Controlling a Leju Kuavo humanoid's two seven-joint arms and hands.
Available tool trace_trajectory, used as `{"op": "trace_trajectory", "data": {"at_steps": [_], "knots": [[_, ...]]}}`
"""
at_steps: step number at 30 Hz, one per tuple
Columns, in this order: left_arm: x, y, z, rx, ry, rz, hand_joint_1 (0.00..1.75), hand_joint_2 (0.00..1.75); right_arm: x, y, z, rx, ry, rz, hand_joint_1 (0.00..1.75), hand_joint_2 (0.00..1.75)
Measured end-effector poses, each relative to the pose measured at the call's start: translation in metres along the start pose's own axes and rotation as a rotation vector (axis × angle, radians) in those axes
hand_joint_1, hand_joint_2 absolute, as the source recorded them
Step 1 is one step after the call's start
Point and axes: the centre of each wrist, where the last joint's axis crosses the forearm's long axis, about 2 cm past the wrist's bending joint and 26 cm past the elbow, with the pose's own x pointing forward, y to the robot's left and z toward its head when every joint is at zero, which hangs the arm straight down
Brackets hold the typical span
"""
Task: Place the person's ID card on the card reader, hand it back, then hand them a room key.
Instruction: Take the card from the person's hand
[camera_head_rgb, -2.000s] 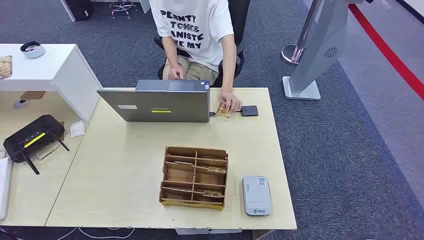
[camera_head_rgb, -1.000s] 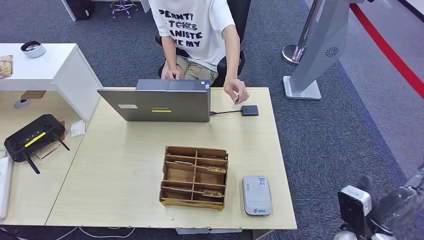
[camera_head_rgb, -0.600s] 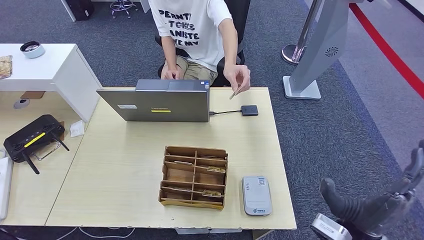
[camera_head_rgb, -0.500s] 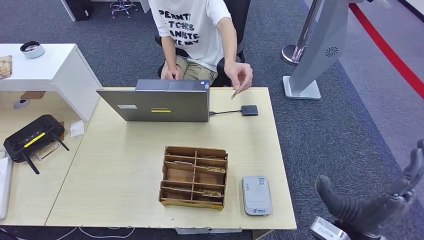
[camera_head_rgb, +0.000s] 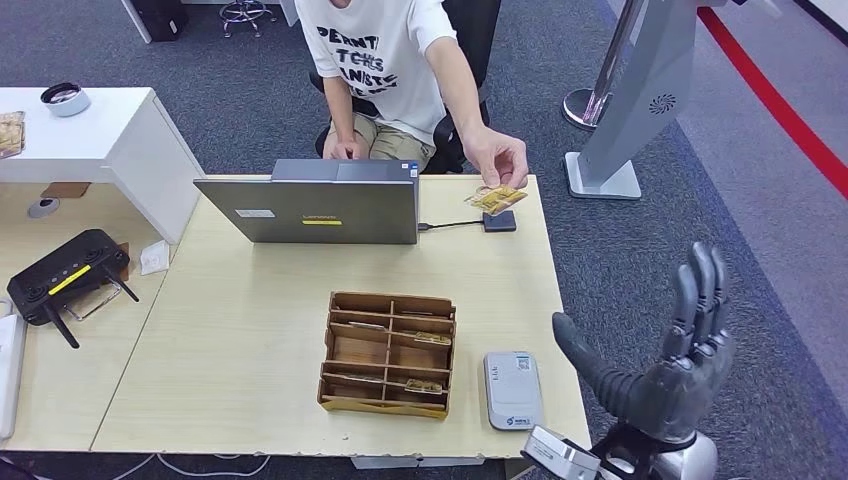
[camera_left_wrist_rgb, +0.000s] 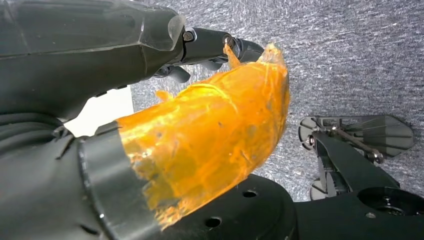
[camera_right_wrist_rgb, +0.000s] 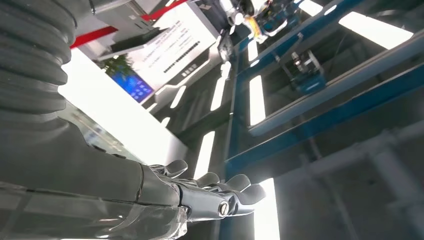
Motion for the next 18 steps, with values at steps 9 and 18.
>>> {"op": "trace_trajectory", "data": {"at_steps": [9,18], "knots": [[0.005,0.006,0.0,0.001,-0.011,-0.018,0.0,0.0,-0.016,0.055,-0.028,0.18,-0.137,0.087,0.0,1.75],[0.005,0.012,0.0,0.004,-0.019,0.012,0.0,0.0,-0.048,0.083,-0.044,0.294,-0.243,0.179,0.0,1.75]]}}
